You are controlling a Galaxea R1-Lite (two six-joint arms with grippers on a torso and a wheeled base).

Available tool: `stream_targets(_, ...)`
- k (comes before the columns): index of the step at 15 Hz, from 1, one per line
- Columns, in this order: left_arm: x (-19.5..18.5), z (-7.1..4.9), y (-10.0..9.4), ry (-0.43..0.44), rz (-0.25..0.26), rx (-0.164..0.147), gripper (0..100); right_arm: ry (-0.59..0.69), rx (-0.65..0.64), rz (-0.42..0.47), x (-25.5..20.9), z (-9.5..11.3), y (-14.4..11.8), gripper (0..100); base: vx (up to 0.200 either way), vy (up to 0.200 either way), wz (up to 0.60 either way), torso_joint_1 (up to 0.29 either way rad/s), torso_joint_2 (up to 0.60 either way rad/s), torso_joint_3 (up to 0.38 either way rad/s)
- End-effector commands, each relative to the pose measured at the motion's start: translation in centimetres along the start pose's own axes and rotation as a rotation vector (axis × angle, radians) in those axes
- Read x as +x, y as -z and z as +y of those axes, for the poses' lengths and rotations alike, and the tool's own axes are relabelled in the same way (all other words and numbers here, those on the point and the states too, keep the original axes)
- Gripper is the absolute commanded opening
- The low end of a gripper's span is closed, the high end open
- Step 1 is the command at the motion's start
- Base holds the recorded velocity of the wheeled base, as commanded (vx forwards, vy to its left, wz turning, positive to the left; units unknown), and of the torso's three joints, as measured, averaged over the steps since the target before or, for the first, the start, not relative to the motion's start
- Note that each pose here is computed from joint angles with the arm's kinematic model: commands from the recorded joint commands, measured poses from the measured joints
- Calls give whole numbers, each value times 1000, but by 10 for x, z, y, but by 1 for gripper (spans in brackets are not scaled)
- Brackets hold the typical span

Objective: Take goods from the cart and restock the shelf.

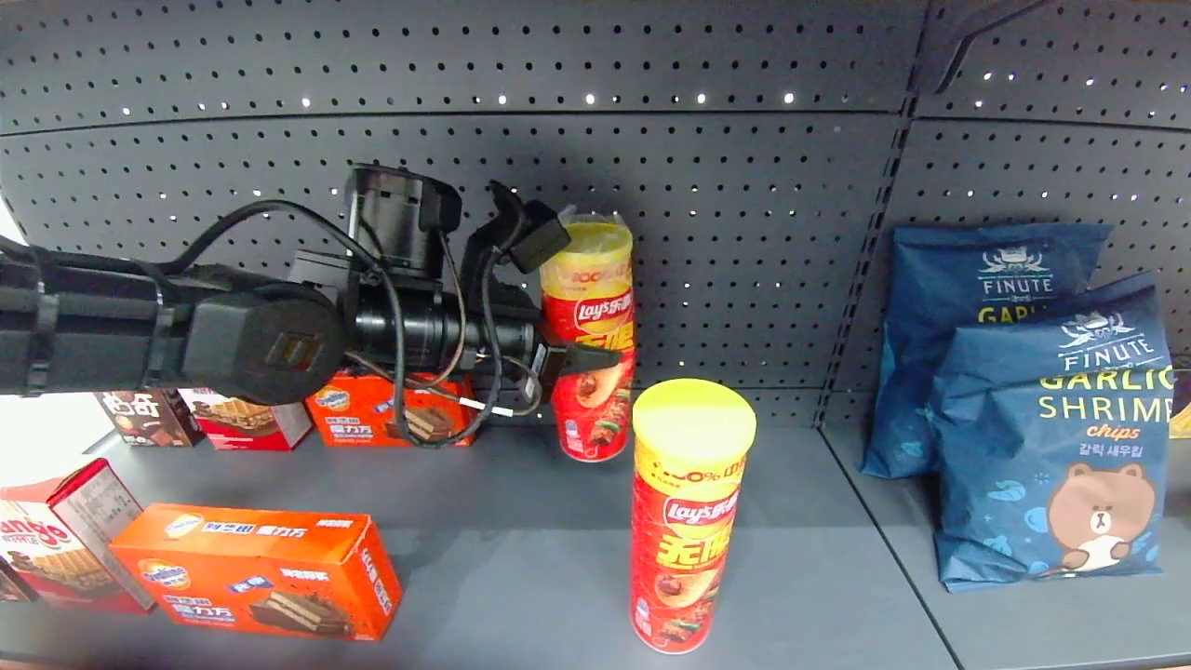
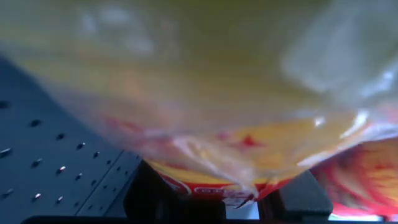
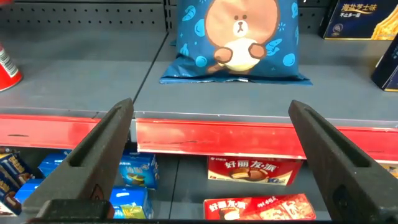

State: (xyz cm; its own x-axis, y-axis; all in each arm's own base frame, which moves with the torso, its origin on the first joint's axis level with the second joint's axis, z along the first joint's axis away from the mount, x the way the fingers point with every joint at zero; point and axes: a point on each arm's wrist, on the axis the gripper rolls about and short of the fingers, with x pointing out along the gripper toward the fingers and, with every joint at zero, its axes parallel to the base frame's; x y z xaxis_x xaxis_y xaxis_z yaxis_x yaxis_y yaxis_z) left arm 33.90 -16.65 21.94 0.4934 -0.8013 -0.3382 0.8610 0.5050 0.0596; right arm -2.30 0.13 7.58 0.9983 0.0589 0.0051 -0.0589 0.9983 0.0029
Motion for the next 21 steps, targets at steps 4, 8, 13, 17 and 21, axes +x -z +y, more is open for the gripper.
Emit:
stream_targets(4,37,11,19,29,41,27,0,-1,0,2,0,0,0,100,0,0,0,0,0,0)
stream_targets(8,53,16,23,35,48,26,0,-1,0,2,0,0,0,100,0,0,0,0,0,0)
stream_targets(13,66,19,29,38,40,33,0,-1,0,2,0,0,0,100,0,0,0,0,0,0)
stream_targets(17,75,20,32,37,23,45,0,-1,0,1,0,0,0,100,0,0,0,0,0,0)
stream_targets(21,81,21,35,40,28,43,0,-1,0,1,0,0,0,100,0,0,0,0,0,0)
